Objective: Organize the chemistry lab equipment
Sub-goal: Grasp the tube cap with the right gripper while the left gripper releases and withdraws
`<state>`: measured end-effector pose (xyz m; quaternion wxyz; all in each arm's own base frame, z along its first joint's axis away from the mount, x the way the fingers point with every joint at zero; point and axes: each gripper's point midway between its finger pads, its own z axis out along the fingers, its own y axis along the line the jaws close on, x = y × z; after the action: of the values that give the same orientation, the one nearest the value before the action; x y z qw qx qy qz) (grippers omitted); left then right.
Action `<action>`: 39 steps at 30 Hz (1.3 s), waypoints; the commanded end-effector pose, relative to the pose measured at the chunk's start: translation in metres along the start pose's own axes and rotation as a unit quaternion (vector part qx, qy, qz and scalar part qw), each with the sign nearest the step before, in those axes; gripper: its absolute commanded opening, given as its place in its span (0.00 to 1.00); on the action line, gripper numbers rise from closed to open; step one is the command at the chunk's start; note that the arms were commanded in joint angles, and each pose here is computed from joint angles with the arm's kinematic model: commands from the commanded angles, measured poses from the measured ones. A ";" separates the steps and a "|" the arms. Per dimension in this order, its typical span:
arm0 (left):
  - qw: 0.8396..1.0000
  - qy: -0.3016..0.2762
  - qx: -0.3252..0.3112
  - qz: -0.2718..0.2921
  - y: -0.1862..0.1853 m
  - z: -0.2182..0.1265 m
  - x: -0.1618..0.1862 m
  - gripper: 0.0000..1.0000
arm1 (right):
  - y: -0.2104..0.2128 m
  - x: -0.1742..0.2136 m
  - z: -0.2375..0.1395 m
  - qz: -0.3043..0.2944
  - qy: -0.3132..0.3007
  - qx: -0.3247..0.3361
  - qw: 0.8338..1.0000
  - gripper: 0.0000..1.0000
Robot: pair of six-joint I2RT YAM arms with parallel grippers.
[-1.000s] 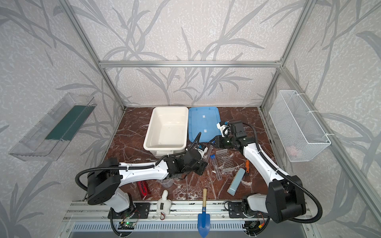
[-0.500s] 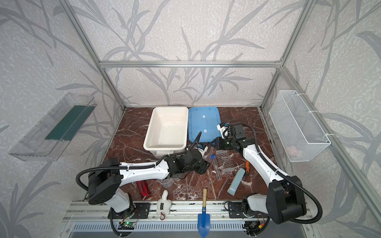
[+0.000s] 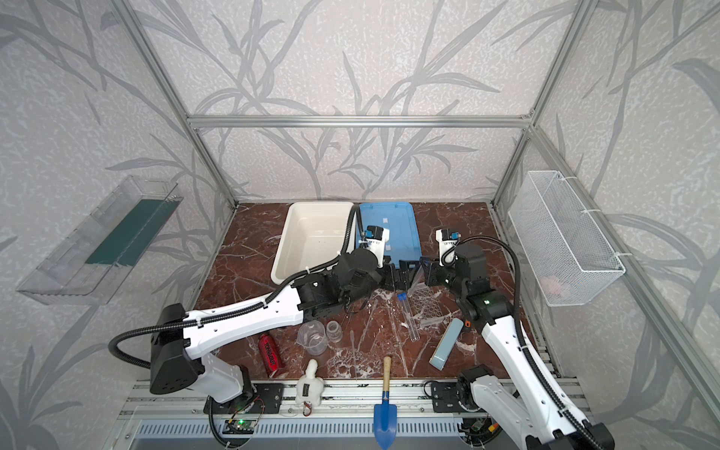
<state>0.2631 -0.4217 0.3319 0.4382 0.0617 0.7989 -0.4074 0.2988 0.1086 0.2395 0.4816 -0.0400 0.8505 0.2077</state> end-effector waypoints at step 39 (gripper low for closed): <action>0.980 0.113 -0.121 -0.109 0.067 0.031 0.025 0.99 | -0.056 0.016 0.036 -0.101 -0.084 0.142 0.981 0.20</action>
<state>0.3034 -0.4161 0.2580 0.2947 -0.0339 0.8887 -0.3496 0.3360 0.0764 0.1852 0.5537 -0.0529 0.8302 0.0371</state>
